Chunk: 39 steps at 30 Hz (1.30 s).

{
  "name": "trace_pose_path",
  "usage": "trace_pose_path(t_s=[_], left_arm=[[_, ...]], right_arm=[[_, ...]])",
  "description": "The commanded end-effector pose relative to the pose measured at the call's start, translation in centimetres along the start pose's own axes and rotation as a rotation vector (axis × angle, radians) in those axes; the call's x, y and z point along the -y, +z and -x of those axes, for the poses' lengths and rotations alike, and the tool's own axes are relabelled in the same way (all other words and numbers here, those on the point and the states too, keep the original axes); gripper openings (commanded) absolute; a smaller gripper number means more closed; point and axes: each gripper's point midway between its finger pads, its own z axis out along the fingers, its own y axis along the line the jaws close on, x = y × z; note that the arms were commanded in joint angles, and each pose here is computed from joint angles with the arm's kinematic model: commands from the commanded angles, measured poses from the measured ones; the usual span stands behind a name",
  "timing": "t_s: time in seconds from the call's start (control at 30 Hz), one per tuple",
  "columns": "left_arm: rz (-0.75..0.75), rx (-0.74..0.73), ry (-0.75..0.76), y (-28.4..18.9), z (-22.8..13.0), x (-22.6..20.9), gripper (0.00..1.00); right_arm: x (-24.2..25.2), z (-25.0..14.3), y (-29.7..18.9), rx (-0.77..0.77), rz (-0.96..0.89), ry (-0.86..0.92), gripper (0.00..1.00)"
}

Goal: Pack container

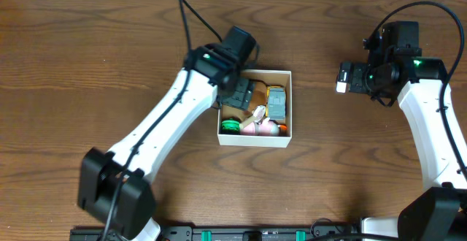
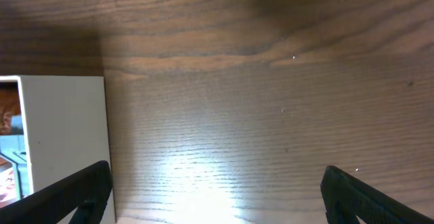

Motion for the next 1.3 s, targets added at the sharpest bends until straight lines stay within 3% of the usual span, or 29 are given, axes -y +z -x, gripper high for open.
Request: trace_pose_path(t_s=[0.0,0.17,0.3,0.5,0.7,0.93,1.27], left_arm=[[0.090,0.141,-0.105,-4.0,1.8,-4.5,0.86],[0.136,0.285,-0.286,-7.5,3.5,-11.5,0.98],[0.189,0.304,-0.402,-8.3,3.0,-16.5,0.98],[0.231,0.299,-0.480,-8.4,2.1,-19.9,0.98],[0.235,0.302,-0.471,-9.5,1.4,-19.8,0.98],[0.231,0.420,-0.475,-14.3,-0.6,-19.0,0.98],[0.217,0.607,-0.493,-16.2,-10.2,-16.7,0.98]], right_arm=[[-0.7,0.6,0.2,0.030,-0.033,-0.073,0.99],[-3.5,4.3,-0.2,0.201,-0.028,-0.139,0.99],[-5.2,6.5,-0.8,0.303,0.005,-0.160,0.99],[-5.4,7.6,-1.2,0.352,0.010,-0.159,0.99],[-5.3,7.3,-2.0,0.354,0.013,-0.149,0.99],[-5.6,5.9,-6.2,0.440,0.014,-0.131,0.99],[-4.0,-1.9,-10.9,0.616,-0.033,-0.107,0.99]])
